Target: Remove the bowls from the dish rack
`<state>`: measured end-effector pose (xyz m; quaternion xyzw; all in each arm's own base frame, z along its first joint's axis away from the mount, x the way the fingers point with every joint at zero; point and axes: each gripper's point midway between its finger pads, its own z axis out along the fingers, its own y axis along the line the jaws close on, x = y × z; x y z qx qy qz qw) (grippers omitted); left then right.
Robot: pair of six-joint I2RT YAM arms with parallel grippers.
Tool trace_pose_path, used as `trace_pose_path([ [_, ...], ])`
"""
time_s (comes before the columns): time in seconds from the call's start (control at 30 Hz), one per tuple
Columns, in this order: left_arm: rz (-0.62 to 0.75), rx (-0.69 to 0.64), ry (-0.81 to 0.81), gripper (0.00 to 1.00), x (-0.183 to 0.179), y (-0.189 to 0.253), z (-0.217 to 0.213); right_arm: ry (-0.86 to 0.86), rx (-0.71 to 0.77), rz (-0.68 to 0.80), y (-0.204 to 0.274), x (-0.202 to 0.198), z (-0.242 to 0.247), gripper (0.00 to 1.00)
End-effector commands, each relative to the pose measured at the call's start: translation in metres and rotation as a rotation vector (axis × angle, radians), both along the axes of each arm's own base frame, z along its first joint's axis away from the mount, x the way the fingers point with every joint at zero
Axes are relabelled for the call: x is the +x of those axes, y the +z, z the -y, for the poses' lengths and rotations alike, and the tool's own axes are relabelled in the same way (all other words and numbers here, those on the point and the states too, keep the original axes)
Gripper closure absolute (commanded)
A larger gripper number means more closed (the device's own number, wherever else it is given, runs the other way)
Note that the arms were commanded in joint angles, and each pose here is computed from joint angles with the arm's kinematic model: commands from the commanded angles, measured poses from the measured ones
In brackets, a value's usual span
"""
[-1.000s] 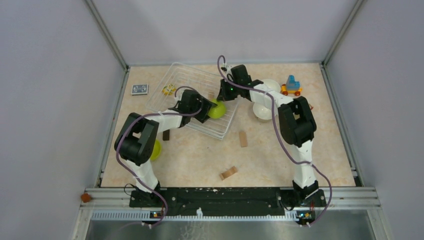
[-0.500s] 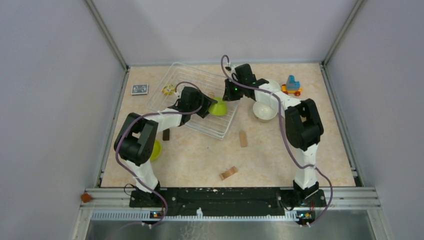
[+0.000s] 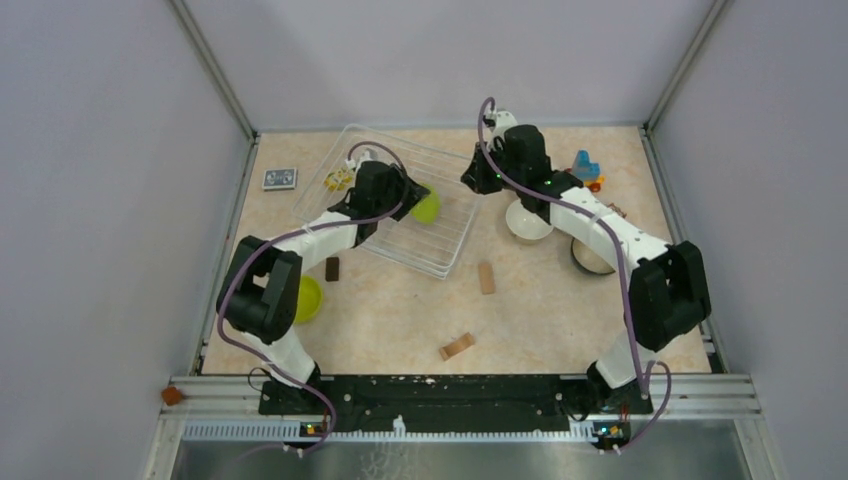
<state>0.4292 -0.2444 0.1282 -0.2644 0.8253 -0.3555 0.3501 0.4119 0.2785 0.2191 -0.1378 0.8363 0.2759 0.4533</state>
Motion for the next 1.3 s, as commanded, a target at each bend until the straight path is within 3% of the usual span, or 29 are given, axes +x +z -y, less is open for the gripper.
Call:
trace_pose_path([
  [0.0,0.214,0.060,-0.036,0.74,0.014,0.078,-0.004,-0.039,0.092,0.115,0.041,-0.005,0.005,0.90],
  [0.27,0.239,0.310,-0.017,0.74,0.005,0.087,-0.032,-0.067,0.149,0.170,0.049,-0.029,0.021,0.90],
  [0.4,0.187,0.384,-0.059,0.72,0.001,0.074,-0.035,-0.074,0.143,0.172,0.049,-0.035,0.026,0.89],
  [0.73,0.146,0.533,-0.200,0.47,0.008,0.044,-0.028,-0.066,0.141,0.165,0.046,-0.044,0.030,0.89],
  [0.9,0.089,0.478,-0.257,0.31,0.007,0.023,-0.012,-0.072,0.134,0.164,0.043,-0.045,0.032,0.89],
  [1.03,0.047,0.435,-0.296,0.31,0.005,0.007,-0.001,-0.075,0.128,0.165,0.042,-0.045,0.034,0.89],
  [1.27,-0.008,0.430,-0.328,0.45,0.007,-0.017,0.006,-0.077,0.124,0.169,0.042,-0.046,0.035,0.89],
])
